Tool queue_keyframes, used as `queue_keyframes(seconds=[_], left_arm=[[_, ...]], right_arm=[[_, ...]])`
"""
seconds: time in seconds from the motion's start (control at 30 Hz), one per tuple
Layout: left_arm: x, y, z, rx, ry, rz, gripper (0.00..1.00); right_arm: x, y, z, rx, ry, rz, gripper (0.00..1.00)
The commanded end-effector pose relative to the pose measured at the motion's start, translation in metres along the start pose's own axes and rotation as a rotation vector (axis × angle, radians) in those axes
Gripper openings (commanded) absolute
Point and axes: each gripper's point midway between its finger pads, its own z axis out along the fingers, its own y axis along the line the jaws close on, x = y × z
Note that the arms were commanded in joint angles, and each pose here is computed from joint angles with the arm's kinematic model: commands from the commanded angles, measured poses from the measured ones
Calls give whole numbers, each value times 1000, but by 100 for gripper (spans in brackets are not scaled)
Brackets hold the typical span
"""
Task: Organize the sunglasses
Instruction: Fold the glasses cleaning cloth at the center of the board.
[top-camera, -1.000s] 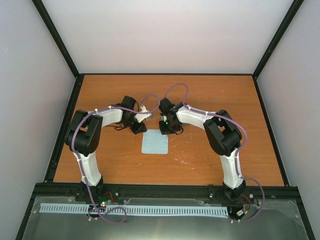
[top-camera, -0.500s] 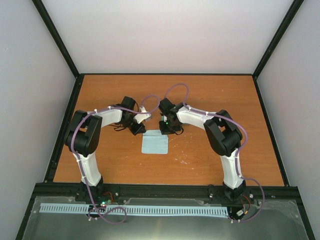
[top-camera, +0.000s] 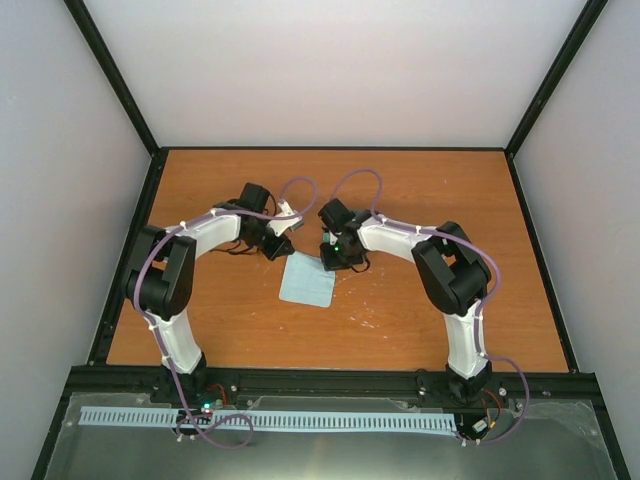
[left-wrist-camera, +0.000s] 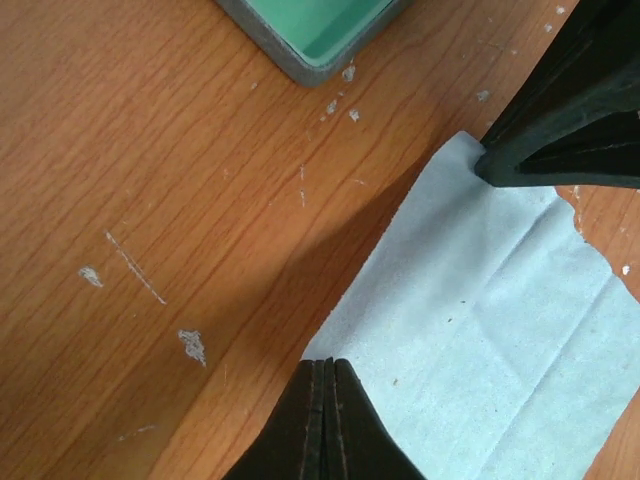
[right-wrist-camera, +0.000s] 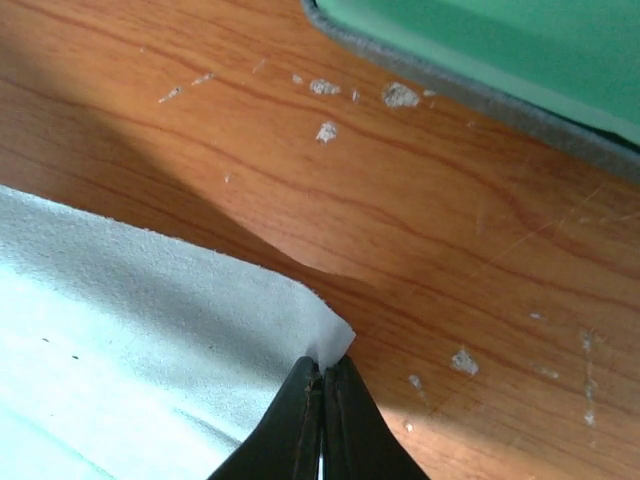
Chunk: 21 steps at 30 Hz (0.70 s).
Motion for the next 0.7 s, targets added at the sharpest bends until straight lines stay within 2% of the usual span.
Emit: queue_keyframes(seconds=[0.0,0.37,0.67], left_arm=[[-12,-4,-14,-2,-47,-3,0],[-3,-10,-15,-1,-52,-11,0],[-5,-17,-21,7,-84,-2,0]], right_arm=[[-5,5,-15,-27,-55,-2,3],[-7,13,-34,-107,-170,-15,3],[5,14,-29,-135,-157,-43,3]])
